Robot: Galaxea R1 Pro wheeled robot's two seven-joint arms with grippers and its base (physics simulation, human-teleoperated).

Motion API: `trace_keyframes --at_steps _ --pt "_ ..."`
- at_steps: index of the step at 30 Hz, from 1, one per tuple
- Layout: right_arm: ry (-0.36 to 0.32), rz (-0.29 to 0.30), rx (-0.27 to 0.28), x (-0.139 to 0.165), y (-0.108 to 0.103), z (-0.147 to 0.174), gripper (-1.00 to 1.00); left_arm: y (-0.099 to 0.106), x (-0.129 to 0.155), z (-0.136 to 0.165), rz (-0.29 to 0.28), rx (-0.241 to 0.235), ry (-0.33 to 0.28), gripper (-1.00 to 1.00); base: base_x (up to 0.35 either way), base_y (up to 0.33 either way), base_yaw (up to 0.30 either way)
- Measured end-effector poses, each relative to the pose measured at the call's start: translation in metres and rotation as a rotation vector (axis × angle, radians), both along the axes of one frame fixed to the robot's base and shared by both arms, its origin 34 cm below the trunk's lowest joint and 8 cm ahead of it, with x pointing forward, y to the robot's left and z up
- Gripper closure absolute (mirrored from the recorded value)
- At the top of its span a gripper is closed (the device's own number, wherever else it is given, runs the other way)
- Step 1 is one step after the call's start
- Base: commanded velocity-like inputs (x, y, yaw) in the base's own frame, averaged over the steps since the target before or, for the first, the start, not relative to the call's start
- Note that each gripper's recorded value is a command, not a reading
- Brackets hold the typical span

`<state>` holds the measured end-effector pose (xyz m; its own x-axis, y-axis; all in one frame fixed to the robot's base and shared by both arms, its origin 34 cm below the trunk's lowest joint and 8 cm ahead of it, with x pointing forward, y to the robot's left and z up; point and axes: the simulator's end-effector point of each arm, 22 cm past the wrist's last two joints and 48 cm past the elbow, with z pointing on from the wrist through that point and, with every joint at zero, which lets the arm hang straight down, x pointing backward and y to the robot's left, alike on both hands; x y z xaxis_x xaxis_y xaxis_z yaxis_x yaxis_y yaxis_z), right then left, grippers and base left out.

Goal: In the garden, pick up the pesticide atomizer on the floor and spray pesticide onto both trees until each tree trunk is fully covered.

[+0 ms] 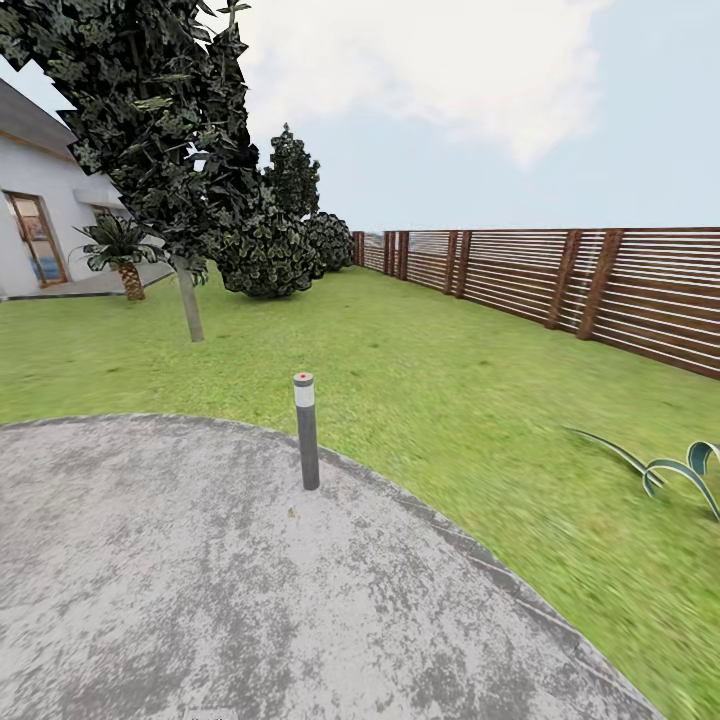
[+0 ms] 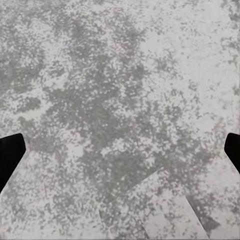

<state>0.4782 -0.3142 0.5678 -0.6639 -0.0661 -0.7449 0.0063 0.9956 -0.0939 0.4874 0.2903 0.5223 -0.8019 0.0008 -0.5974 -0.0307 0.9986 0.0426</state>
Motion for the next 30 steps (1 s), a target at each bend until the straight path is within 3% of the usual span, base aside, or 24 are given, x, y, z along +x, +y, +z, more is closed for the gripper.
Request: trace_keyframes --at_steps 3,10,25,30 --pt "-0.002 0.003 0.0 0.001 0.0 0.0 -1.0 0.016 0.004 0.005 0.001 0.019 -0.04 -1.0 0.0 0.0 0.0" --pt "0.002 0.003 -0.004 -0.001 -0.001 -0.001 -1.0 0.032 0.013 0.016 0.013 0.038 -0.119 -1.0 0.0 0.0 0.043" --pt "0.035 -0.003 -0.003 -0.016 -0.002 -0.016 -1.0 0.04 0.009 0.013 0.06 0.032 -0.118 -1.0 0.0 0.0 0.199" --pt "0.041 -0.004 -0.001 -0.019 -0.001 -0.018 -1.0 0.05 0.007 0.012 0.115 0.035 -0.118 -1.0 0.0 0.0 0.225"
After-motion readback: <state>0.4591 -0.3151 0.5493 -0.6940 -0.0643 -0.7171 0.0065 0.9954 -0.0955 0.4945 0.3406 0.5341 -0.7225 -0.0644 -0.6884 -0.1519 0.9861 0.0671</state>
